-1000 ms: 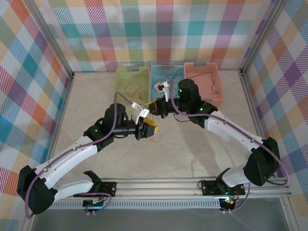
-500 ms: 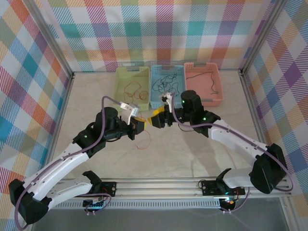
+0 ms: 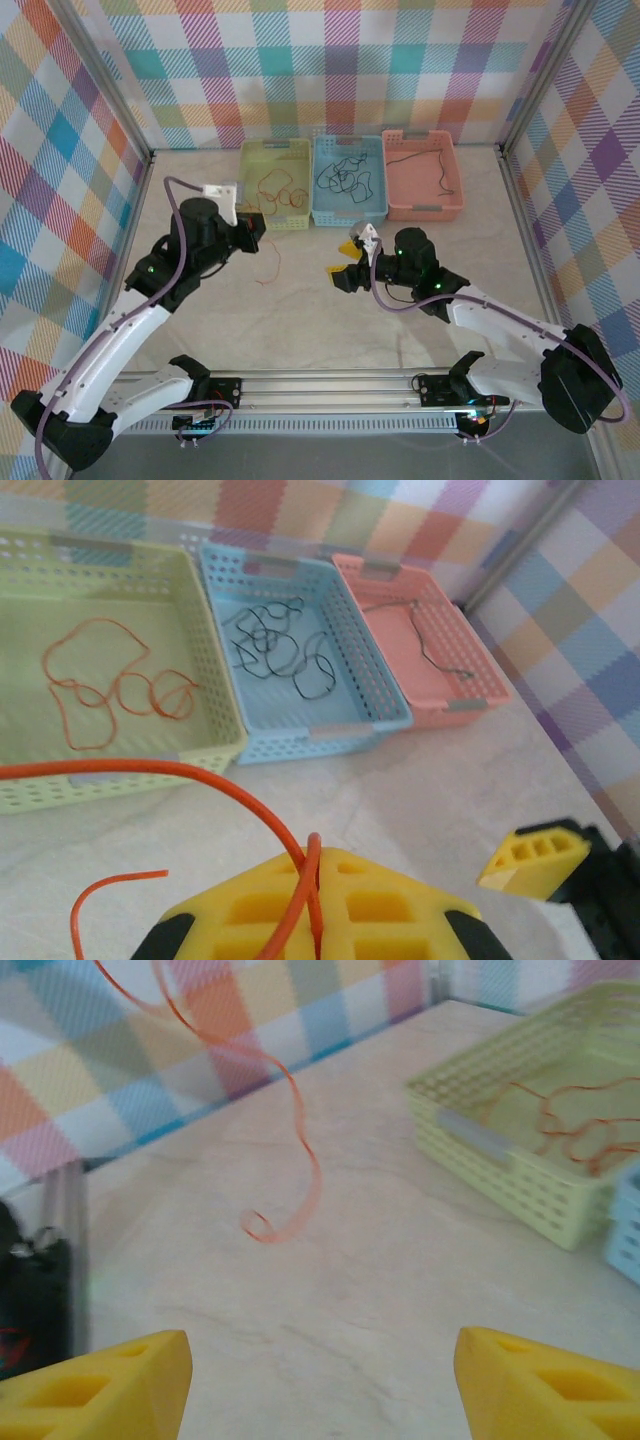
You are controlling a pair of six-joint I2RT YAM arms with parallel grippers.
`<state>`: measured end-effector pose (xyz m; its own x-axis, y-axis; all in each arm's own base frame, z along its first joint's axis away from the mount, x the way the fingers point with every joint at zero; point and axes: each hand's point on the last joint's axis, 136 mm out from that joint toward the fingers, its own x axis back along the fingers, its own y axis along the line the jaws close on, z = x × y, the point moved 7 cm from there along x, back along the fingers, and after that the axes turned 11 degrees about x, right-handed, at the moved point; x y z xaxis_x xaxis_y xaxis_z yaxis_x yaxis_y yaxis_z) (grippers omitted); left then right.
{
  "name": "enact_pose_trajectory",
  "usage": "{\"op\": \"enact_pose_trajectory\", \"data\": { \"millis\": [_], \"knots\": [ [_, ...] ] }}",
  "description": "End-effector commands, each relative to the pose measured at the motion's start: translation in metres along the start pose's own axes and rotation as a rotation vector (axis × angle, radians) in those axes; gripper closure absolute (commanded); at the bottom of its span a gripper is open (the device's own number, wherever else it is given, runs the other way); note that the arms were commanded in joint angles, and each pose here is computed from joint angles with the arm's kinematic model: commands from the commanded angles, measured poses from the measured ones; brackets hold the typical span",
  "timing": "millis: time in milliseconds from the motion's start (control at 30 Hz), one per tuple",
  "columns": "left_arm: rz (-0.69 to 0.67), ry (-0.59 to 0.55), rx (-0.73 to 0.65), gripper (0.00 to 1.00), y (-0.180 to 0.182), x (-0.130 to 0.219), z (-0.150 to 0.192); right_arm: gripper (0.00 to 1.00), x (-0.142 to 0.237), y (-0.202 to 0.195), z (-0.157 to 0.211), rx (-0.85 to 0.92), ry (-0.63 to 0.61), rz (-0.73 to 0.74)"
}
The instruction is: Untangle the cables
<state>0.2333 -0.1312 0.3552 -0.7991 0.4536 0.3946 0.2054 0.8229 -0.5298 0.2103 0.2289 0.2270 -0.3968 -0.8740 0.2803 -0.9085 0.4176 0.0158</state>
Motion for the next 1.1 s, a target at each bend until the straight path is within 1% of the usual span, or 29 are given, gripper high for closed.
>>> {"op": "enact_pose_trajectory", "data": {
  "millis": [0, 67, 167, 300, 367, 433, 633, 700, 800, 867, 1000, 1033, 1067],
  "knots": [
    [-0.029, -0.060, 0.033, 1.00, -0.011, 0.007, -0.039, 0.31, -0.005, -0.024, 0.011, 0.063, -0.026, 0.216],
    [-0.020, -0.081, 0.030, 1.00, -0.020, 0.006, -0.057, 0.31, -0.010, -0.030, 0.022, 0.037, 0.011, 0.266],
    [-0.017, -0.116, 0.017, 1.00, -0.032, -0.003, -0.083, 0.31, -0.019, -0.034, 0.036, 0.021, 0.046, 0.270],
    [-0.043, -0.144, -0.014, 1.00, -0.037, -0.030, -0.119, 0.33, -0.030, -0.038, 0.050, -0.008, 0.067, 0.267],
    [-0.044, -0.157, -0.008, 1.00, -0.035, -0.046, -0.134, 0.33, -0.035, -0.038, 0.056, -0.015, 0.083, 0.251],
    [-0.075, -0.168, 0.005, 1.00, -0.026, -0.065, -0.149, 0.33, -0.038, -0.039, 0.058, -0.023, 0.098, 0.246],
    [-0.122, -0.166, 0.031, 1.00, 0.003, -0.123, -0.177, 0.33, -0.040, -0.039, 0.059, -0.025, 0.102, 0.241],
    [-0.131, -0.148, 0.034, 1.00, 0.012, -0.144, -0.180, 0.34, -0.040, -0.039, 0.059, -0.026, 0.106, 0.241],
    [-0.146, -0.076, 0.029, 1.00, 0.028, -0.184, -0.172, 0.33, -0.041, -0.039, 0.060, -0.028, 0.113, 0.238],
    [-0.172, -0.004, 0.040, 1.00, 0.042, -0.213, -0.159, 0.34, -0.042, -0.039, 0.060, -0.027, 0.113, 0.233],
    [-0.226, 0.098, 0.062, 1.00, 0.075, -0.262, -0.127, 0.34, -0.043, -0.039, 0.060, -0.029, 0.118, 0.225],
    [-0.246, 0.123, 0.077, 0.90, 0.087, -0.273, -0.118, 0.34, -0.044, -0.039, 0.060, -0.029, 0.121, 0.223],
    [-0.261, 0.160, 0.093, 0.83, 0.100, -0.284, -0.110, 0.34, -0.044, -0.039, 0.060, -0.030, 0.123, 0.224]
  ]
}}
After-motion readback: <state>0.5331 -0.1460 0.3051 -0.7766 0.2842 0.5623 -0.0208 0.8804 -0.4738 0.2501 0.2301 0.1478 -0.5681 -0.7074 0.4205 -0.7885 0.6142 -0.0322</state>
